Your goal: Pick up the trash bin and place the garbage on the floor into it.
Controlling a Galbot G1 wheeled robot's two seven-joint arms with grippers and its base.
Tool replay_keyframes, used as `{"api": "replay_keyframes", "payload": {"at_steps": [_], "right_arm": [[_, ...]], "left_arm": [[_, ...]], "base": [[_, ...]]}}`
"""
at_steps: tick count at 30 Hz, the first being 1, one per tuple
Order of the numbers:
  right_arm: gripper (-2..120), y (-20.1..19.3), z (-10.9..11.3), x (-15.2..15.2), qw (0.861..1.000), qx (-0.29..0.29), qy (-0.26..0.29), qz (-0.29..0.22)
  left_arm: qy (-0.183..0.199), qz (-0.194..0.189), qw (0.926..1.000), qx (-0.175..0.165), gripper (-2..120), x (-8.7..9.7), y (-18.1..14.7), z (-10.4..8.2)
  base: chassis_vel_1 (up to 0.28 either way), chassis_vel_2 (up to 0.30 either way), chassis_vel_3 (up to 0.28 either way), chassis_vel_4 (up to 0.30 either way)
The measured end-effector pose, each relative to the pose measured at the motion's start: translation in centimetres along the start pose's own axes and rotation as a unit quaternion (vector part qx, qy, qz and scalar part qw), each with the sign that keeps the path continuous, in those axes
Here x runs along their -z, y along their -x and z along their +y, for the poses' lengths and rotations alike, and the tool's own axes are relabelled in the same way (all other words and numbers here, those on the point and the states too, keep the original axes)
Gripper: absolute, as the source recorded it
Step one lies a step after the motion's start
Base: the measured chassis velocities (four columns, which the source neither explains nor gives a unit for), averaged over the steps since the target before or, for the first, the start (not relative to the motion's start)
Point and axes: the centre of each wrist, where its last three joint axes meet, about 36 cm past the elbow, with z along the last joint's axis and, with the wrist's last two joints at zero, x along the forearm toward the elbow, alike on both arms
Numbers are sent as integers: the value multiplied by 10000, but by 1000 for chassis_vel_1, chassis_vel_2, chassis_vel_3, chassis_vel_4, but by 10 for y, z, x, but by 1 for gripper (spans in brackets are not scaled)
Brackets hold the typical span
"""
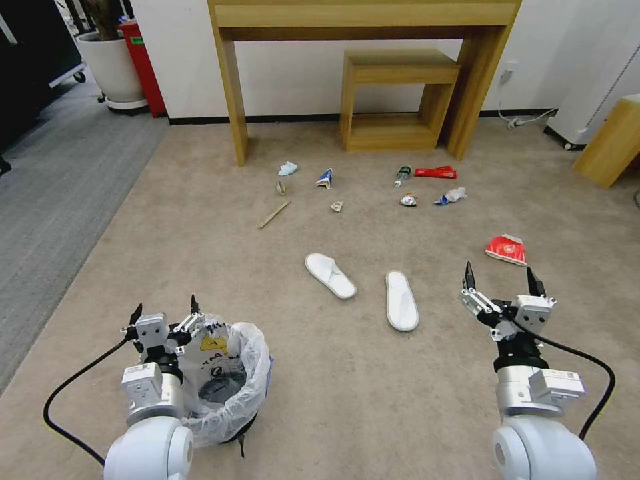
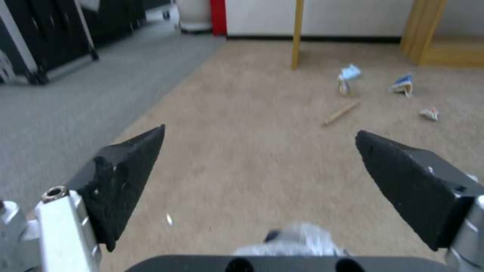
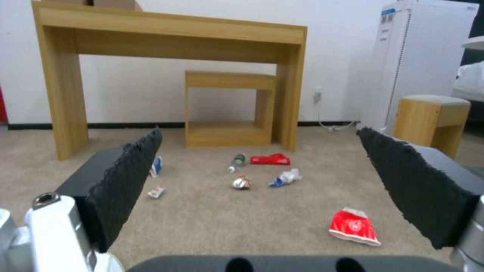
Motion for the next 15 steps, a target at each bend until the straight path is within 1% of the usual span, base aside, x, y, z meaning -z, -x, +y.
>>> {"api": "replay_keyframes", "payload": {"at_steps": [1,2,4,5,6,7,9,10,11,12,13,14,15], "right_arm": [[100,0,0,1,10000,9,9,10],[100,0,0,1,10000,9,9,10],[100,-1,-1,2,10000,21,25,25],[100,-1,-2,2,10000,22,35,29],[100,0,-2,3,10000,18,37,30],[100,0,-2,3,10000,18,37,30],[100,0,-3,2,10000,7,45,28],[100,0,-3,2,10000,3,47,30],[100,0,-3,2,10000,3,47,30],[100,0,-3,1,10000,-4,54,39],[100,0,-3,1,10000,-7,59,43],[100,0,-3,0,10000,-14,67,46],[100,0,-3,0,10000,-14,67,46]], "left_arm": [[-135,178,9998,6,100,1,2,4],[-135,178,9998,6,100,1,2,4],[-347,613,9975,-31,100,6,3,12],[-363,881,9954,-127,100,11,3,19],[-330,1043,9938,-185,100,15,3,24],[-330,1043,9938,-185,100,15,3,24],[-226,1579,9863,-409,100,27,3,36],[-193,1690,9844,-458,100,29,3,39],[-193,1690,9844,-458,100,29,3,39],[-124,1974,9787,-549,100,33,5,45],[-112,2094,9760,-582,100,33,6,48],[-85,2300,9713,-596,100,33,8,51],[-85,2300,9713,-596,100,33,8,51]], "base": [[0,0,0,0],[0,0,0,0],[0,0,0,0],[0,0,0,0],[0,0,0,0],[0,0,0,0],[0,0,0,0],[0,0,0,0],[0,0,0,0],[0,0,0,0],[0,0,0,0],[0,0,0,0],[0,0,0,0]]}}
